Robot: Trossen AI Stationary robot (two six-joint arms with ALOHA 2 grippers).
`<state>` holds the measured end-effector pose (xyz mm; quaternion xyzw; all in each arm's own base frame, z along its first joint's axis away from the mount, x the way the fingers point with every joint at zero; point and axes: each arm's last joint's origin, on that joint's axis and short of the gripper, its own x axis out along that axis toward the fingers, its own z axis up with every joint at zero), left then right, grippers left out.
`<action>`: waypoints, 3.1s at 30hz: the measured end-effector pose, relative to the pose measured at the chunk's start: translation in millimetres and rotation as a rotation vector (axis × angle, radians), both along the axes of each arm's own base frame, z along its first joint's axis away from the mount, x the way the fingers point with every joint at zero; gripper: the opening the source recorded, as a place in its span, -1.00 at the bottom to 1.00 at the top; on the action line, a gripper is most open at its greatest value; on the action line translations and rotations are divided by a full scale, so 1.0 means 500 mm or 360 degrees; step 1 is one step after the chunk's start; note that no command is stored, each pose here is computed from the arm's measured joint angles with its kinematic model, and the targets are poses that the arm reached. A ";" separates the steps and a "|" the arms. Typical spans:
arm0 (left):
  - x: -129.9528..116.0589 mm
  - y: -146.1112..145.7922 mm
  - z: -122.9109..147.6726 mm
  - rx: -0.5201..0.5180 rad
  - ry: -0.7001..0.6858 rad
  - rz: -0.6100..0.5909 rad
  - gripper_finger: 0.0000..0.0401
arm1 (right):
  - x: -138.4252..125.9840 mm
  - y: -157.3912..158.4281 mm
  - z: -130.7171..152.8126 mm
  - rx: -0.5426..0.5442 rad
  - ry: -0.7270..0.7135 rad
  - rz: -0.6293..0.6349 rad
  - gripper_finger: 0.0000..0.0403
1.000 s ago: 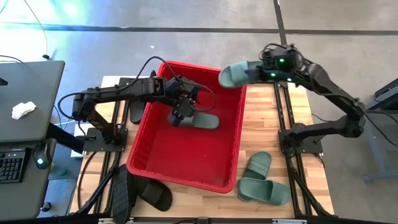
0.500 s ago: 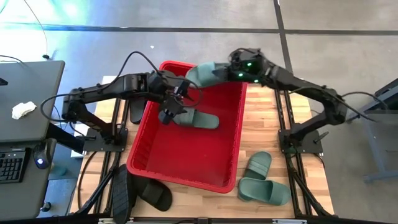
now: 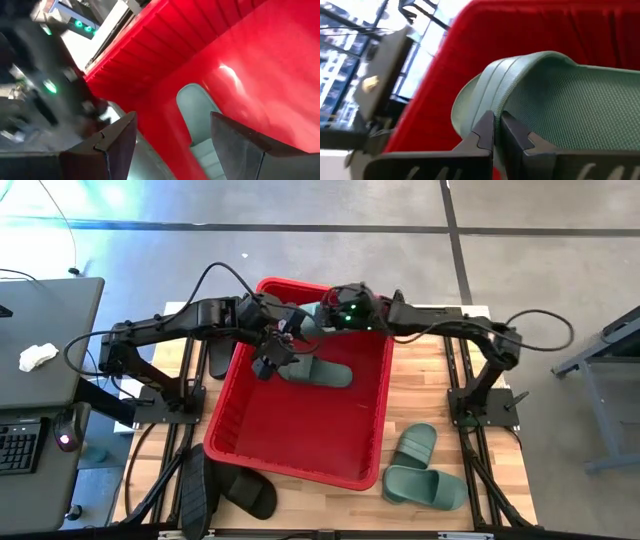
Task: Pick and place slides into bin
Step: Put the green slide into the red container
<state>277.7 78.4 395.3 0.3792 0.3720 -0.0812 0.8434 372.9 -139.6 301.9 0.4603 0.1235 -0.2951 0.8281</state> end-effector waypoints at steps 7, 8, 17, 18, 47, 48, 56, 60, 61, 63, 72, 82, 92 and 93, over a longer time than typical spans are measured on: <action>0.000 -0.002 0.000 0.0030 0.0006 -0.0102 0.16 | 0.048 -0.025 -0.073 0.0139 -0.0067 -0.0113 -1.00; 0.000 -0.003 0.000 0.0021 0.0002 -0.0119 0.16 | 0.051 -0.026 -0.082 0.0150 -0.0060 -0.0139 -1.00; 0.001 -0.004 0.000 0.0039 0.0000 -0.0188 0.16 | 0.057 -0.033 -0.132 0.0232 0.0078 -0.0280 -1.00; 0.001 -0.004 0.000 0.0038 -0.0001 -0.0197 0.16 | 0.059 -0.033 -0.137 0.0248 0.0079 -0.0291 -1.00; 0.002 -0.005 0.000 0.0040 -0.0011 -0.0247 0.16 | 0.079 -0.018 -0.226 0.0472 0.0221 -0.0433 -1.00; 0.002 -0.005 0.000 0.0036 -0.0012 -0.0250 0.16 | 0.080 -0.018 -0.228 0.0475 0.0221 -0.0428 -1.00; 0.002 -0.007 0.000 0.0013 -0.0021 -0.0276 0.16 | 0.086 -0.027 -0.222 0.0396 0.0157 -0.0411 -1.00; 0.002 -0.007 0.000 0.0010 -0.0022 -0.0279 0.16 | 0.081 -0.036 -0.224 0.0463 0.0164 -0.0377 -1.00; 0.002 -0.007 0.000 0.0006 -0.0024 -0.0283 0.16 | 0.081 -0.037 -0.224 0.0459 0.0167 -0.0366 -1.00; 0.002 -0.008 0.000 -0.0001 -0.0027 -0.0291 0.16 | 0.080 -0.040 -0.224 0.0446 0.0169 -0.0364 -1.00; 0.002 -0.008 0.001 -0.0006 -0.0029 -0.0296 0.16 | 0.078 -0.045 -0.224 0.0396 0.0200 -0.0320 -0.97; 0.002 -0.008 0.000 -0.0007 -0.0028 -0.0296 0.16 | 0.079 -0.044 -0.224 0.0402 0.0208 -0.0267 -0.63; 0.002 -0.008 0.000 -0.0007 -0.0028 -0.0296 0.16 | 0.078 -0.044 -0.218 0.0354 0.0210 -0.0242 -0.36; 0.002 -0.008 0.000 -0.0007 -0.0028 -0.0296 0.16 | 0.077 -0.043 -0.212 0.0321 0.0212 -0.0211 -0.36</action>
